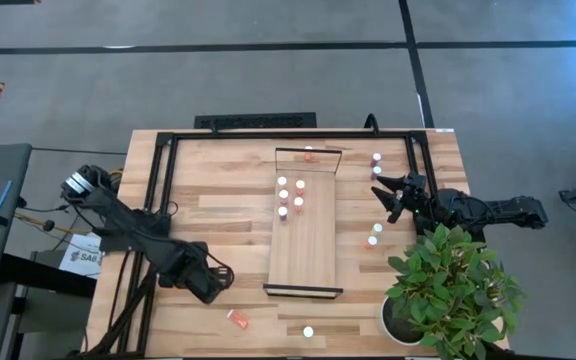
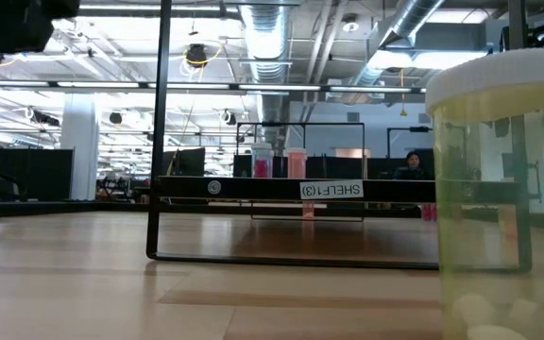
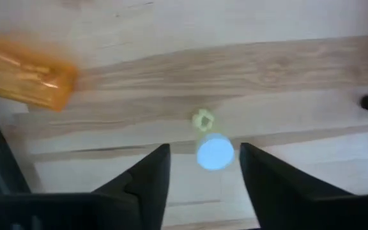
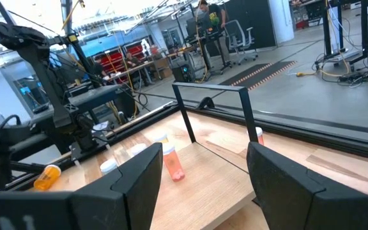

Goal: Pick and place medicine bottles onto shelf by color
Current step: Put the yellow pill bottle on the shelf

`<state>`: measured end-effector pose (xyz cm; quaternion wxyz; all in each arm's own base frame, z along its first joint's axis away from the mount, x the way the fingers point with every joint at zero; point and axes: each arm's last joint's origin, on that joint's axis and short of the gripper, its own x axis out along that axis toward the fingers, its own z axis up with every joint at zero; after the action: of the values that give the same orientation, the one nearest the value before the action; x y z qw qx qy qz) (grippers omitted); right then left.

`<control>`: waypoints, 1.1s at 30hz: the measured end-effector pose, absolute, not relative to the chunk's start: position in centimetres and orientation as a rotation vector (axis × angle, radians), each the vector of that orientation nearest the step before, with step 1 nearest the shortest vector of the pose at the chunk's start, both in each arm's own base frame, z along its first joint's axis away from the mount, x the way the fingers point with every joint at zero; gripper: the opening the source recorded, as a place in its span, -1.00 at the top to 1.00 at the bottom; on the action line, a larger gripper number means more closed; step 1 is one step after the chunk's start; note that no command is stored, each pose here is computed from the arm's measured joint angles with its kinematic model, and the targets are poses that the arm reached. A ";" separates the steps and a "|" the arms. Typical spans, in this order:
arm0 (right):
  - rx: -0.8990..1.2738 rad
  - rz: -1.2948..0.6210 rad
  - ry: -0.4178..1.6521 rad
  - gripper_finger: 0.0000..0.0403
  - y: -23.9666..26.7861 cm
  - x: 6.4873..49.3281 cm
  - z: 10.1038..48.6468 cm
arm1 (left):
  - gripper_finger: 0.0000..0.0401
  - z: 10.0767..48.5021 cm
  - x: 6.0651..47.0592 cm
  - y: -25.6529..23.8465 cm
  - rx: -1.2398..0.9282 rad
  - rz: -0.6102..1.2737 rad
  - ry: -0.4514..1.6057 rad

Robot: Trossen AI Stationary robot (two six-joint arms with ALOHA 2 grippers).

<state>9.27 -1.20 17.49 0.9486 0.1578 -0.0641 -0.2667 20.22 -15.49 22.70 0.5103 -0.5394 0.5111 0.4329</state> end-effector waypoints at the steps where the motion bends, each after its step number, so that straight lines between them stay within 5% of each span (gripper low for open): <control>1: 0.321 -0.543 -0.130 -0.24 -1.2 9.3 17.5 | 0.03 22.3 20.3 -15.7 -1.300 1.043 1.237; 11: 0.321 -0.542 -0.130 -0.24 -1.2 9.3 17.5 | -0.42 19.1 22.1 -17.0 -1.252 1.015 1.340; 19: 0.321 -0.543 -0.130 -0.24 -1.2 9.3 17.5 | -0.48 18.2 22.5 -17.2 -1.242 1.022 1.386; 24: 0.321 -0.543 -0.130 -0.24 -1.2 9.3 17.5 | -0.29 18.2 22.5 -17.2 -1.230 1.024 1.353; 33: 0.321 -0.542 -0.131 -0.24 -1.2 9.3 17.5 | 0.37 18.2 22.5 -17.1 -1.234 1.034 1.341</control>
<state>9.27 -1.19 17.49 0.9486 0.1578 -0.0642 -0.2666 22.54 -17.15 18.15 0.4996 -0.5102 0.5543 0.4276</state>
